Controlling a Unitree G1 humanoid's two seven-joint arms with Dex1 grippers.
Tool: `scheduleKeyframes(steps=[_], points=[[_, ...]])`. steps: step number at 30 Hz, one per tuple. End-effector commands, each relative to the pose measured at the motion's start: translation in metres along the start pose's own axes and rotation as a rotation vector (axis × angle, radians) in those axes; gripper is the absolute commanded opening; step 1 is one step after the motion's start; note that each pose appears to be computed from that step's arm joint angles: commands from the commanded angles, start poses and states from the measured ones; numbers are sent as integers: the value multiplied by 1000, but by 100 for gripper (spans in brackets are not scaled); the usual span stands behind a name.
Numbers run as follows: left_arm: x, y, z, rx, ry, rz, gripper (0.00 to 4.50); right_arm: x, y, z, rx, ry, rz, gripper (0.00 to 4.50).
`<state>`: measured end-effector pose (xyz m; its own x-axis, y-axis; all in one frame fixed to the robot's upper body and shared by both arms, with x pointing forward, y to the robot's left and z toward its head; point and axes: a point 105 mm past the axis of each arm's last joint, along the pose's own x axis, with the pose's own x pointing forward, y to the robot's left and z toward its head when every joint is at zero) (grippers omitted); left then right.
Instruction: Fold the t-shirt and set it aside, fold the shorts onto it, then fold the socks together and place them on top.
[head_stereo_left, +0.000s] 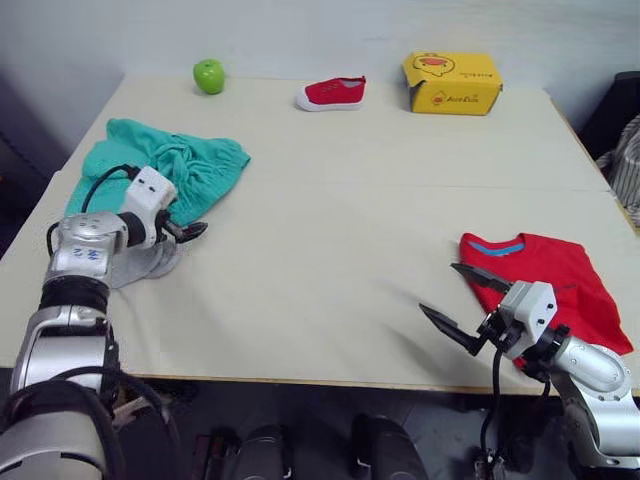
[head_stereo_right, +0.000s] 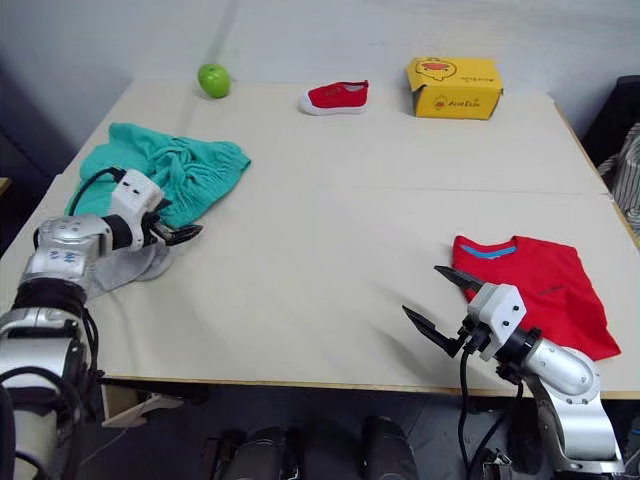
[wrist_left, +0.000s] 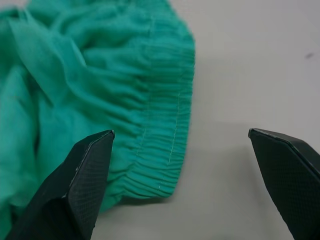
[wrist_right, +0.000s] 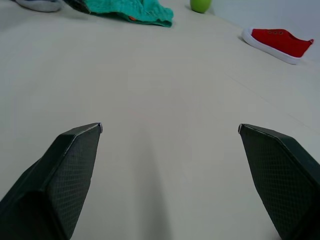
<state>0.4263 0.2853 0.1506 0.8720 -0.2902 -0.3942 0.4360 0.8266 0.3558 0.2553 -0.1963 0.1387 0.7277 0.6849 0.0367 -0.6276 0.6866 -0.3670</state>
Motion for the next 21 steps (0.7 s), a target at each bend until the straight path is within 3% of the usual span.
scheduleKeyframes(steps=[1,7,13,17,21], points=[[2,12,-7,-4,80,97,391,-11,-2,12,-29,-17,-62,450],[3,19,-12,-75,90,180,194,-21,0,9,-18,11,-99,450],[-1,30,4,-132,-35,248,2,-24,1,7,-17,24,-112,450],[-1,27,62,-92,-258,186,2,-26,0,6,-25,35,-115,450],[-2,-1,138,49,-469,-11,2,-27,-2,5,-37,50,-112,450]])
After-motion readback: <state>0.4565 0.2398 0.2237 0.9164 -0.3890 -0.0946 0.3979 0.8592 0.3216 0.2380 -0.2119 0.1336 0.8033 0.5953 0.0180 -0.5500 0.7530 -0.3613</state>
